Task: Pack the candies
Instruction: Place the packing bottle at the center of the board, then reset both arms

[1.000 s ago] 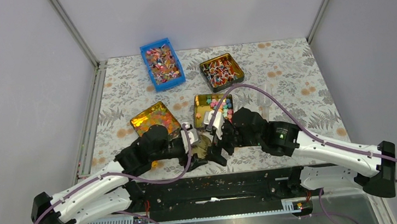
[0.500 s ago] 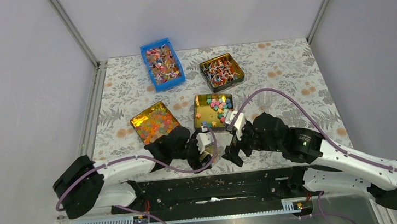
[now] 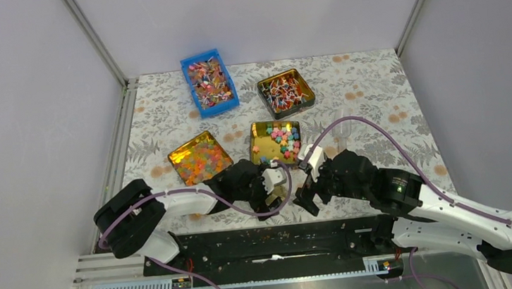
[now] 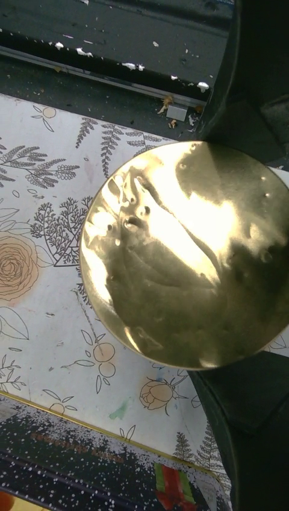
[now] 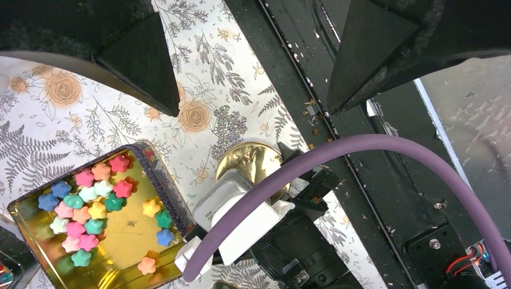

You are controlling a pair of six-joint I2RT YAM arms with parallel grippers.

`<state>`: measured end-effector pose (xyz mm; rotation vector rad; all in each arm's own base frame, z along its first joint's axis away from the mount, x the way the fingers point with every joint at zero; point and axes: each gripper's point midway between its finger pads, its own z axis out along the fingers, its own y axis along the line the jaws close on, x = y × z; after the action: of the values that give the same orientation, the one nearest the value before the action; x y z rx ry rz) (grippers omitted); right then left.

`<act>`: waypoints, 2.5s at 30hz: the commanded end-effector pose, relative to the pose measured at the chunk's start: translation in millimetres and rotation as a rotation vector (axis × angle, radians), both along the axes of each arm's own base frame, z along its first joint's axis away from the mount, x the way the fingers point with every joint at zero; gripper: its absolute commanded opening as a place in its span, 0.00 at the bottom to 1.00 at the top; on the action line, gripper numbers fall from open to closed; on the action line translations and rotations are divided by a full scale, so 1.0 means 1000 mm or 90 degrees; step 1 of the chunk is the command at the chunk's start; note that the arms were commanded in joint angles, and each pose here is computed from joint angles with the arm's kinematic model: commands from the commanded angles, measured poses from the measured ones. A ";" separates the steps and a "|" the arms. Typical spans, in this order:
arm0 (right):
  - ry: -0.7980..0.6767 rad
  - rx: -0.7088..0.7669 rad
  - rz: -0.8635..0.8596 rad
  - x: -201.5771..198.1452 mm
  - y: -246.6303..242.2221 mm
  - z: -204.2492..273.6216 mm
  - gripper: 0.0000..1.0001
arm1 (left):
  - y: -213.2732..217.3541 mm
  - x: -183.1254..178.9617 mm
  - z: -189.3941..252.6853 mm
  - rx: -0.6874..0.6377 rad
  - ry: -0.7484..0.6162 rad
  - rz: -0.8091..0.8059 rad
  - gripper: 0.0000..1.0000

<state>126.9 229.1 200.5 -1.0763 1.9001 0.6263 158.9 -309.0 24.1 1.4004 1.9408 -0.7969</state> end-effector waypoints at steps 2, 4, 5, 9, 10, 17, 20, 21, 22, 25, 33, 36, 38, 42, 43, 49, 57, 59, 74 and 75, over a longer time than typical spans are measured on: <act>-0.013 0.000 -0.024 0.009 0.000 0.005 1.00 | -0.021 0.014 0.033 -0.071 -0.049 0.004 0.99; -0.014 -0.002 -0.022 0.010 0.001 0.007 0.99 | -0.019 0.013 0.037 -0.076 -0.052 0.006 0.99; -0.014 -0.002 -0.020 0.010 0.002 0.007 0.99 | -0.017 0.012 0.038 -0.076 -0.053 0.007 0.99; -0.008 -0.008 -0.005 0.008 0.006 0.006 1.00 | -0.012 0.001 0.051 -0.090 -0.050 -0.015 0.99; -0.004 -0.008 0.003 0.007 0.008 0.005 1.00 | -0.010 -0.004 0.054 -0.094 -0.046 -0.028 0.99; 0.038 0.007 0.050 0.007 0.022 0.006 1.00 | 0.010 -0.027 0.081 -0.143 -0.028 -0.054 0.99; 0.064 0.032 0.048 0.015 0.027 0.008 1.00 | 0.017 -0.027 0.100 -0.190 -0.017 -0.046 0.99; 0.074 0.041 0.046 0.017 0.028 0.009 1.00 | 0.020 -0.024 0.106 -0.206 -0.015 -0.037 0.99; 0.082 0.049 0.042 0.021 0.029 0.009 1.00 | 0.023 -0.020 0.113 -0.221 -0.015 -0.025 0.99; 0.096 0.066 0.013 0.036 0.027 0.007 0.99 | 0.032 -0.003 0.133 -0.265 -0.032 0.018 0.99; 0.138 0.125 -0.177 0.099 -0.021 -0.008 1.00 | 0.088 0.067 0.168 -0.379 -0.062 0.210 0.99; 0.133 0.121 -0.262 0.120 -0.053 -0.020 0.99 | 0.122 0.091 0.169 -0.399 -0.069 0.300 0.99; 0.131 0.117 -0.337 0.134 -0.081 -0.033 0.99 | 0.151 0.107 0.170 -0.414 -0.085 0.373 0.99; 0.099 0.097 -0.465 0.154 -0.129 -0.053 1.00 | 0.206 0.132 0.171 -0.398 -0.149 0.521 0.99; 0.087 0.088 -0.492 0.157 -0.140 -0.058 1.00 | 0.214 0.136 0.169 -0.371 -0.166 0.541 0.99; 0.031 0.074 -0.619 0.174 -0.181 -0.089 1.00 | 0.275 0.157 0.160 -0.265 -0.294 0.716 0.99; -0.066 0.039 -0.656 0.204 -0.205 -0.108 1.00 | 0.314 0.169 0.127 -0.221 -0.360 0.836 0.99; -0.090 0.055 -0.661 0.212 -0.207 -0.109 1.00 | 0.312 0.174 0.125 -0.231 -0.367 0.824 0.99; -0.128 0.127 -0.609 0.248 -0.214 -0.106 1.00 | 0.299 0.207 0.105 -0.278 -0.363 0.773 0.99; -0.132 0.121 -0.634 0.248 -0.221 -0.107 0.99 | 0.298 0.208 0.103 -0.271 -0.359 0.768 0.99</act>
<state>356.7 16.1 62.9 -0.0371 1.9854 0.1141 351.6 -9.7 87.6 0.0029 1.7336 -0.1484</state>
